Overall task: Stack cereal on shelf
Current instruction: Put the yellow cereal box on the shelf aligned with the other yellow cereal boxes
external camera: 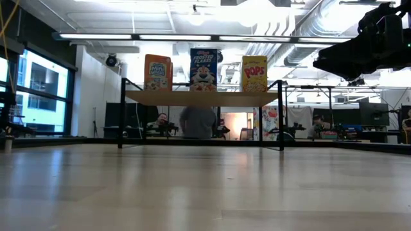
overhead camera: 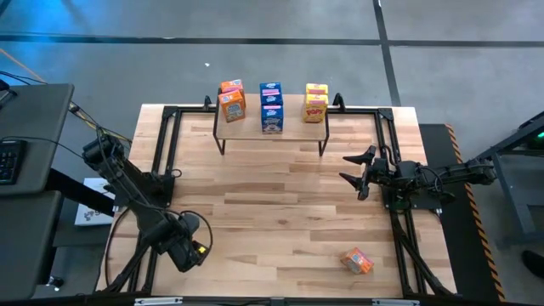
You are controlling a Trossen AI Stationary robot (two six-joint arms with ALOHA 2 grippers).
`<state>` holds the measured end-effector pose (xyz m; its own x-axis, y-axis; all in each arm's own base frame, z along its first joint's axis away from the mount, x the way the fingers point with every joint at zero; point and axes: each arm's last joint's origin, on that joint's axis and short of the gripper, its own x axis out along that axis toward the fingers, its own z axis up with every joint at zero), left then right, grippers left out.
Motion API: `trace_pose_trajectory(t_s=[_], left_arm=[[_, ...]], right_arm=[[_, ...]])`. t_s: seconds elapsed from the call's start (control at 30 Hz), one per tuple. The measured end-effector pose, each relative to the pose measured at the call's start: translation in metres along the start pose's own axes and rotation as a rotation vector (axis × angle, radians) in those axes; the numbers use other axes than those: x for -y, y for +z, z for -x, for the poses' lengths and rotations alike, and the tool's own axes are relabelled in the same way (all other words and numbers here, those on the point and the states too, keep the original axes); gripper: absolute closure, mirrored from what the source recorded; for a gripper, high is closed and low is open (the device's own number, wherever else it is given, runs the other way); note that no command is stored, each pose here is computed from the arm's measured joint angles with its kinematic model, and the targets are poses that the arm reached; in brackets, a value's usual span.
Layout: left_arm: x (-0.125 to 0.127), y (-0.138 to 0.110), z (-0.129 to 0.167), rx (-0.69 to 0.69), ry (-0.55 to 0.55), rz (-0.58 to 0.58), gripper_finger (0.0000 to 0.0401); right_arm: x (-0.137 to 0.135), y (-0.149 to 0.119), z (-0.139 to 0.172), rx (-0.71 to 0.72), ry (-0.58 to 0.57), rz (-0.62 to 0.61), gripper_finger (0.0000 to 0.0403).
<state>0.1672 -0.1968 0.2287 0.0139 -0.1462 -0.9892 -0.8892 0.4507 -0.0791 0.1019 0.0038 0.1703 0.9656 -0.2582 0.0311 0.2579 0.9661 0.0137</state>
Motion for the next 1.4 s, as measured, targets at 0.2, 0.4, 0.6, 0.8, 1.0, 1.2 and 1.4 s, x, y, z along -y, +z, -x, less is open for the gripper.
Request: trace_pose_trajectory(t_s=[0.2, 0.4, 0.6, 0.8, 1.0, 1.2, 1.4], left_arm=[[0.003, 0.006, 0.001, 0.005, -0.012, -0.045, 0.0244], [0.01, 0.024, 0.003, 0.026, -0.027, -0.124, 0.0248], [0.022, 0.054, 0.013, 0.058, -0.063, -0.264, 0.0249], [0.035, 0.095, 0.034, 0.203, -0.115, -0.398, 0.0249], [0.04, 0.134, 0.054, 0.297, -0.131, -0.505, 0.0249], [0.045, 0.168, 0.071, 0.4, -0.191, -0.63, 0.0249], [0.047, 0.196, 0.085, 0.513, -0.239, -0.734, 0.0249]], right_arm=[[0.0, 0.0, 0.0, 0.0, 0.0, 0.0, 0.0126], [0.0, 0.0, 0.0, 0.0, 0.0, 0.0, 0.0126], [0.0, 0.0, 0.0, 0.0, 0.0, 0.0, 0.0126], [0.0, 0.0, 0.0, 0.0, 0.0, 0.0, 0.0126], [0.0, 0.0, 0.0, 0.0, 0.0, 0.0, 0.0126], [0.0, 0.0, 0.0, 0.0, 0.0, 0.0, 0.0126], [0.0, 0.0, 0.0, 0.0, 0.0, 0.0, 0.0126]])
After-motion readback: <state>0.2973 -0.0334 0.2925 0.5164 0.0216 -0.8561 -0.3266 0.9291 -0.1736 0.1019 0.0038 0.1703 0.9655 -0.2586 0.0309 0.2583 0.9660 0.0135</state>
